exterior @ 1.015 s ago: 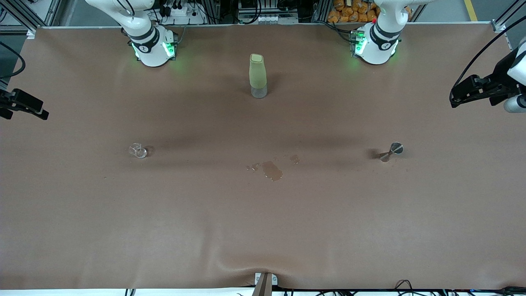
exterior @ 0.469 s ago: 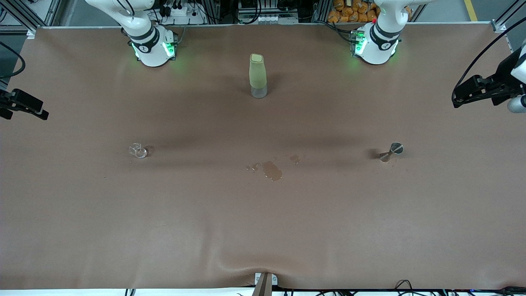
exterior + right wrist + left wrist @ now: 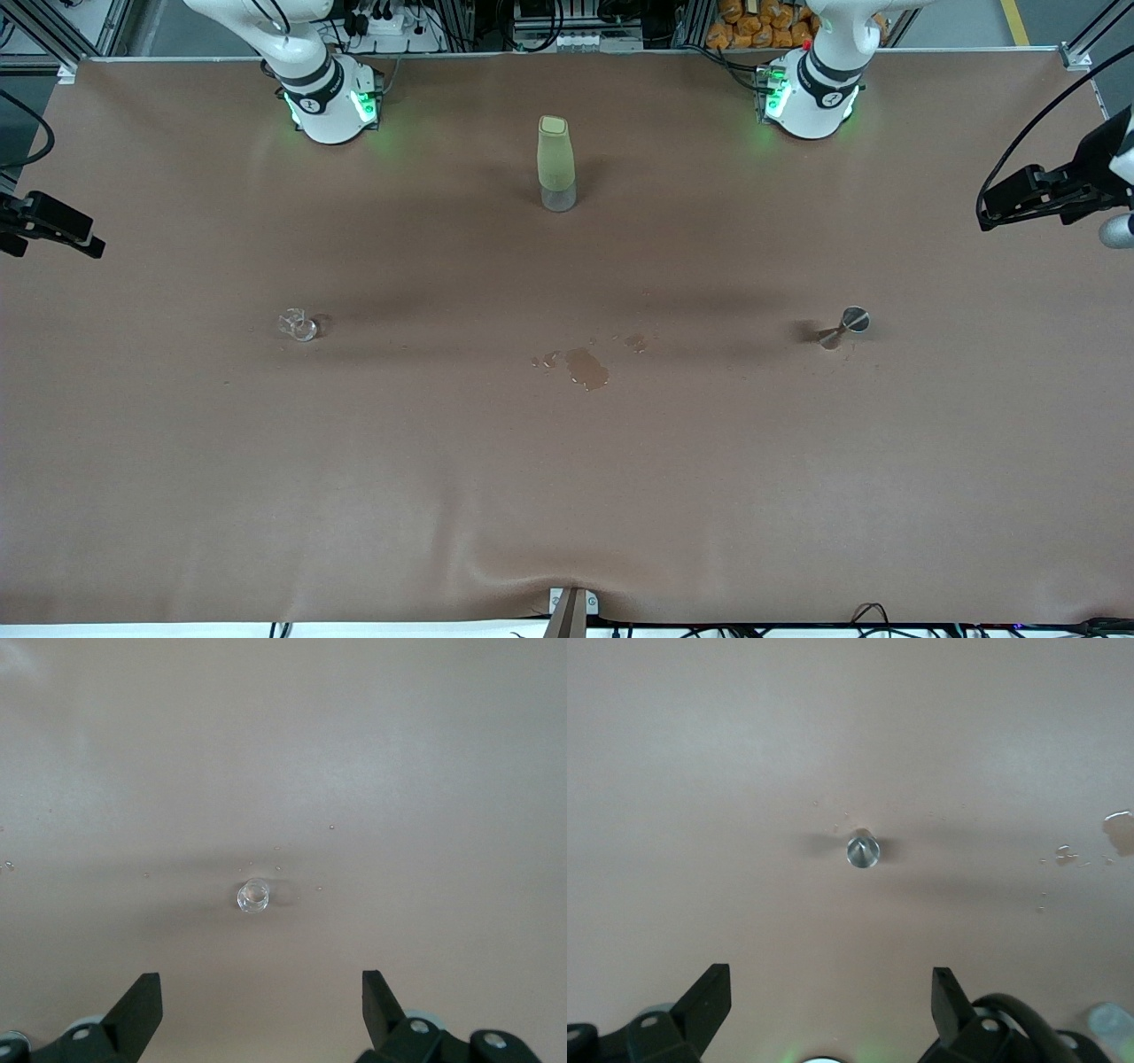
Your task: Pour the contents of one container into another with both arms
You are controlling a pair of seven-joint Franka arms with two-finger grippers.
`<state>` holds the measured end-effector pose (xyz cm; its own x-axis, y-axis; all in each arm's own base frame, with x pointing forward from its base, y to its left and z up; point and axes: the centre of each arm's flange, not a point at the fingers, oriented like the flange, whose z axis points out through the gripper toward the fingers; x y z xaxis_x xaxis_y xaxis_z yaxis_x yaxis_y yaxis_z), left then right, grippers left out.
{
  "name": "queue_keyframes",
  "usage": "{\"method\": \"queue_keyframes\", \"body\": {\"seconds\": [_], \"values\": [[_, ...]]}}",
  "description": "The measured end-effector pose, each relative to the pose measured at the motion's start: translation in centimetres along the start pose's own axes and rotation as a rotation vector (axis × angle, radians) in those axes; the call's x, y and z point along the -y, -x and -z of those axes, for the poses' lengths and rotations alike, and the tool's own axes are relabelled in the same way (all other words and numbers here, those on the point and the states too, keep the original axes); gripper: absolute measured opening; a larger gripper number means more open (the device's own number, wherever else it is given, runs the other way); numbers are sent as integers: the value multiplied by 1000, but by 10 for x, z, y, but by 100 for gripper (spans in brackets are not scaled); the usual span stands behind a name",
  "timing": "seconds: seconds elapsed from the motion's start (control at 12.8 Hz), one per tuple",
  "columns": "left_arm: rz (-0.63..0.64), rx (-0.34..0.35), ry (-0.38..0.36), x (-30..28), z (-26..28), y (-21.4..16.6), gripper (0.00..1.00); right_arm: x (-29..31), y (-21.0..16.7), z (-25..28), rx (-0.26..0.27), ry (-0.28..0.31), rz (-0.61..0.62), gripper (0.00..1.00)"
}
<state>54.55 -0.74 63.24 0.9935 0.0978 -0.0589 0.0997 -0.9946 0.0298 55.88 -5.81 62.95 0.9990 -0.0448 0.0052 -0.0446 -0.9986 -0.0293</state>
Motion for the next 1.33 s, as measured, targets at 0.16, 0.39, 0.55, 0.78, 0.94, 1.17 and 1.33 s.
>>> {"method": "queue_keyframes", "body": {"seconds": [0.16,0.39,0.55,0.78,0.94,1.17,1.33], "values": [[14,24,17,12,-10,-1,100,0,1,-1,12,-1,1,100],[12,55,21,15,-25,-2,100,0,7,-2,47,-4,37,100],[-55,64,28,18,-33,-2,100,-4,14,3,60,-7,106,100],[-183,54,122,63,-50,-8,100,-25,30,9,70,-16,296,100],[-287,25,206,107,-73,-10,100,-43,44,3,80,-31,465,100],[-382,-18,352,159,-121,-7,100,-64,65,-19,83,-59,780,100],[-456,-55,440,184,-160,-6,100,-76,75,-38,79,-84,1022,100]]}}
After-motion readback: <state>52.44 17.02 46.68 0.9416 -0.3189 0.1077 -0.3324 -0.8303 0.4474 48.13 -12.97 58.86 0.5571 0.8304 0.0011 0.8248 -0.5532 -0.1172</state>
